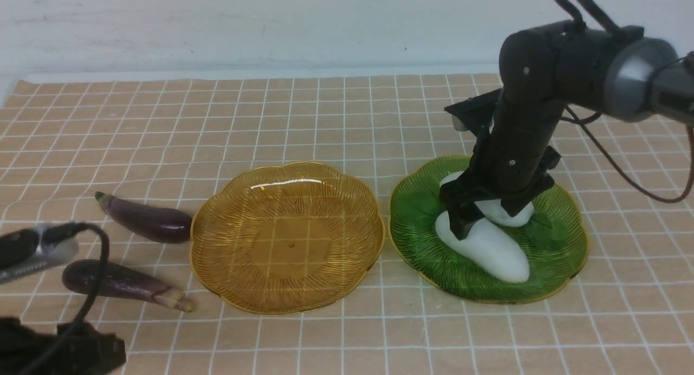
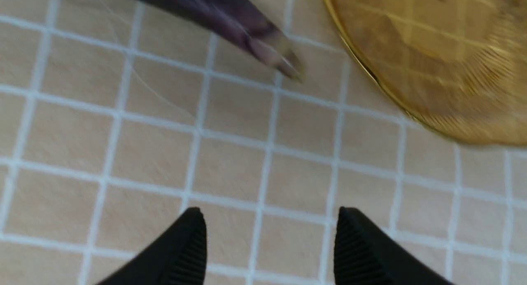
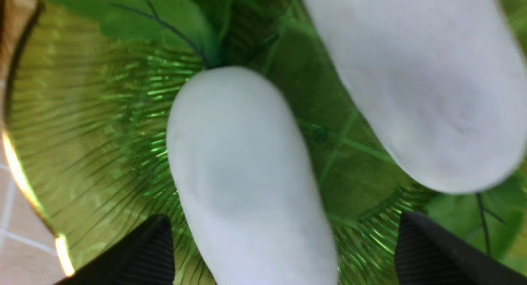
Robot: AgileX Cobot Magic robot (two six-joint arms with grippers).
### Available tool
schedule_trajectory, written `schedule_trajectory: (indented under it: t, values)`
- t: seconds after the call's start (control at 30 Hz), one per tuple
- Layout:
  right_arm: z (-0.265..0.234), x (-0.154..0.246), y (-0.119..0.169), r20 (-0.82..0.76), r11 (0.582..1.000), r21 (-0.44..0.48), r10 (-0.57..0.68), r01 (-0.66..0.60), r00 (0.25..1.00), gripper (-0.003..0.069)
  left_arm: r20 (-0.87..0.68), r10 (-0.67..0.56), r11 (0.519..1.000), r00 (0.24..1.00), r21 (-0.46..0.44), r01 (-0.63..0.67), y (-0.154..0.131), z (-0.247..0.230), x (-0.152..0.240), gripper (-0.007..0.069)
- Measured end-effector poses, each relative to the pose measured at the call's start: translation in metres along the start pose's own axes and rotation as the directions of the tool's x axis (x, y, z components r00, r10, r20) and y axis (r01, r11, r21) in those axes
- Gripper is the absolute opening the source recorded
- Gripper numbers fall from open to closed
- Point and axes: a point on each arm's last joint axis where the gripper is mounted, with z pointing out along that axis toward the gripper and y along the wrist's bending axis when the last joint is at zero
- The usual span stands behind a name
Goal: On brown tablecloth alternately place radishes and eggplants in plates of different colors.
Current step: 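Place the white radish on the plate, then pick up the eggplant and place it in the yellow plate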
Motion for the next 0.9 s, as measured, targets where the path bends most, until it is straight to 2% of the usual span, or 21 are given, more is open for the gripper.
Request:
schedule_trajectory:
  t: [0.17,0.33,0.43,0.67,0.77,0.9]
  values:
    - [-0.022,0.002,0.001,0.051,0.999,-0.011,0.038,-0.037,0.998,0.0689,0.009,-0.052,0.996,0.999,-0.076,0.052,-0.002,0.019,-0.028,0.0388]
    - [-0.058,0.009,0.007,0.128,0.994,-0.082,0.086,-0.075,0.988,0.0679,0.018,-0.136,0.980,0.991,-0.145,0.137,0.001,0.048,-0.050,0.0388]
    - [-0.075,0.012,0.010,0.161,0.989,-0.121,0.101,-0.082,0.982,0.0666,0.027,-0.232,0.957,0.972,-0.171,0.233,0.006,0.066,-0.057,0.0388]
    - [-0.087,0.016,0.011,0.186,0.988,-0.139,0.089,-0.063,0.979,0.0625,0.042,-0.475,0.852,0.879,-0.230,0.471,0.024,0.110,-0.068,0.0388]
    - [-0.087,0.016,0.011,0.185,0.989,-0.138,0.085,-0.060,0.979,0.0608,0.062,-0.536,0.815,0.842,-0.222,0.535,0.027,0.129,-0.073,0.0388]
    - [-0.087,0.016,0.011,0.186,0.989,-0.137,0.077,-0.052,0.979,0.0594,0.087,-0.571,0.796,0.816,-0.183,0.576,0.027,0.143,-0.079,0.0388]
